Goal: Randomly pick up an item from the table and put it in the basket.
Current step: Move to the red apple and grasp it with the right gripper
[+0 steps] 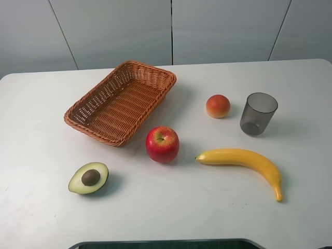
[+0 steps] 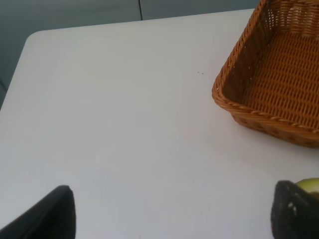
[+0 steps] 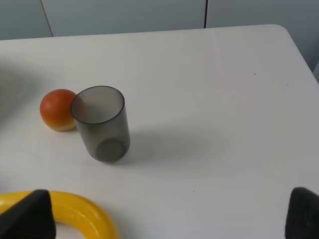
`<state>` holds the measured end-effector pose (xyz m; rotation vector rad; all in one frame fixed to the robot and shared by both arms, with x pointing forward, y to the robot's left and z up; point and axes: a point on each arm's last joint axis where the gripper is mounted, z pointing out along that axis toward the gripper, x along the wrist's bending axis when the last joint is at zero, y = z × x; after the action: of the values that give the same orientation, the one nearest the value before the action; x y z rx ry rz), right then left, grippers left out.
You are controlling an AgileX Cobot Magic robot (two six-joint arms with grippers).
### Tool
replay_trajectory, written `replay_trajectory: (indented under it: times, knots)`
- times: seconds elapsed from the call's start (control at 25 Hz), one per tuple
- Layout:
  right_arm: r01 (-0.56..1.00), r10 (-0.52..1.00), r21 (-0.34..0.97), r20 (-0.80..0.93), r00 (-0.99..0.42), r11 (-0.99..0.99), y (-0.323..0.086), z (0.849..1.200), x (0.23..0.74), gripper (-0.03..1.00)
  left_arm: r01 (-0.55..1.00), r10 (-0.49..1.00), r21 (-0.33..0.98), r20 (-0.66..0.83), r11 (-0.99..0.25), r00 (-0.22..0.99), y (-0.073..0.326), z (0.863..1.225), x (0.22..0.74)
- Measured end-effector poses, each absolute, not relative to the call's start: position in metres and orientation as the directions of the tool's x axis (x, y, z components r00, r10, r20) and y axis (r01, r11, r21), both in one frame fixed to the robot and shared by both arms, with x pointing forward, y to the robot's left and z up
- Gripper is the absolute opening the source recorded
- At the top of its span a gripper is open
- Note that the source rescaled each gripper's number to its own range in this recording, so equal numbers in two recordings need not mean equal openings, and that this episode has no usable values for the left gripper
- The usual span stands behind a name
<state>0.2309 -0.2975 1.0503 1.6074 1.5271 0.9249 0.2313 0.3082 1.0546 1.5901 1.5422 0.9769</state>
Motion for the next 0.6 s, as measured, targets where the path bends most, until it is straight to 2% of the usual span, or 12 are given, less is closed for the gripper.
replay_trajectory:
  times: [0.6]
  knots:
    - [0.480,0.999,0.876,0.020,0.040,-0.036,-0.2975,1.0503,0.2309,1.00,0.466,0.999,0.883,0.047,-0.045,0.006,0.3082,1.0546,0.2313]
